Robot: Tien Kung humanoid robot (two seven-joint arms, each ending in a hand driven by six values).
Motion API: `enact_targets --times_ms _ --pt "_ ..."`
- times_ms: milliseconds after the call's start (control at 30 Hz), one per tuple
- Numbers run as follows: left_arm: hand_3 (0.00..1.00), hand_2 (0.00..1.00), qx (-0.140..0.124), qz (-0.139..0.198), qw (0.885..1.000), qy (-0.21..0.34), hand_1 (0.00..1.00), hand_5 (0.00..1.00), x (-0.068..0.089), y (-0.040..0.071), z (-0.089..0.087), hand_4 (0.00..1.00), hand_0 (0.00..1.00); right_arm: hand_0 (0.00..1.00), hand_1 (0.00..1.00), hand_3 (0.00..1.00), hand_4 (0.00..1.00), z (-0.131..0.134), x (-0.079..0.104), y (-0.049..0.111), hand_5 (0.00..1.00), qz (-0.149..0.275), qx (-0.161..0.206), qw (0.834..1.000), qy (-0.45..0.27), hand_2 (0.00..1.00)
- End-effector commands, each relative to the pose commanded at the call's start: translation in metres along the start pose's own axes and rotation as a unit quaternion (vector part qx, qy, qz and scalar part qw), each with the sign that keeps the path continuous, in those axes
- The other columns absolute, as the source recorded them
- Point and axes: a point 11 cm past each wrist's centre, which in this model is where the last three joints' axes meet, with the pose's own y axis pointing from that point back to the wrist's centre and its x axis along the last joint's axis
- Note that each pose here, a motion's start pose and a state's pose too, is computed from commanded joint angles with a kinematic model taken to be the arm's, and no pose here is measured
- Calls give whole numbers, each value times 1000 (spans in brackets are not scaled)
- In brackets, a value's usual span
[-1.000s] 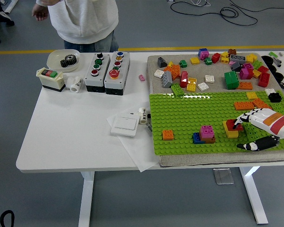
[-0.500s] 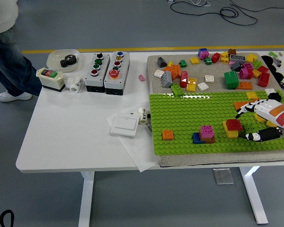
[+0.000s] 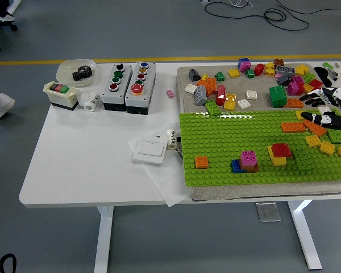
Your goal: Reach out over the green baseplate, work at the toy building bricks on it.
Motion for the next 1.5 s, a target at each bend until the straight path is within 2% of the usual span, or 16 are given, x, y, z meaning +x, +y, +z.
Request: enact_targets --times_ms 33,67,233,267,367,433,467,633,667,733,833,867,1233,1267,1500 --pt "594 696 1 0 1000 1 722 603 -1 0 -1 655 722 805 758 748 896 0 3 0 585 4 -7 1000 -22 779" --pt "594 696 1 0 1000 1 725 604 -1 0 -1 655 726 817 788 816 932 0 5 0 643 10 -12 999 -46 804" --pt "594 696 3 -1 1000 1 725 604 -4 -1 -4 655 726 817 788 816 932 4 18 5 643 30 -48 985 -160 804" --pt "594 697 3 -1 1000 1 726 603 -4 -1 -4 654 731 828 795 825 953 5 19 5 693 32 -51 982 -180 814" --pt "594 697 4 1 1000 1 726 603 -5 -2 -5 654 731 828 795 825 953 7 28 10 693 48 -62 965 -250 814" --pt "594 697 6 2 1000 2 726 603 -6 -2 -6 654 731 828 795 825 953 7 34 13 693 58 -56 952 -297 814" --pt "594 697 6 2 1000 2 725 605 -6 -2 -7 655 742 851 803 834 998 6 36 15 825 62 -52 946 -313 824" --pt "594 697 7 4 1000 4 725 605 -11 -4 -10 655 742 851 803 834 998 6 51 29 825 82 -17 903 -422 824" --pt "594 697 7 4 1000 4 728 603 -13 -5 -11 654 756 880 814 850 998 6 53 33 908 85 -6 892 -444 842" --pt "594 697 7 4 1000 6 728 603 -17 -6 -12 654 756 880 814 850 998 5 57 39 908 88 10 876 -473 842" --pt "594 697 8 6 1000 7 728 603 -21 -7 -13 654 756 880 814 850 998 5 59 45 908 88 17 875 -476 842" --pt "595 701 9 6 1000 7 730 606 -22 -7 -14 656 752 917 841 901 998 6 59 47 998 89 18 876 -474 876" --pt "595 698 6 0 1000 0 733 604 -32 -9 -14 656 773 923 832 898 998 17 57 68 998 103 16 866 -488 876" --pt "596 700 7 1 1000 0 733 602 -33 -10 -14 655 798 914 828 891 998 18 57 70 998 103 17 866 -488 871" --pt "596 702 11 9 1000 3 734 600 -34 -10 -17 656 795 909 830 886 998 16 61 84 998 113 31 866 -485 865"
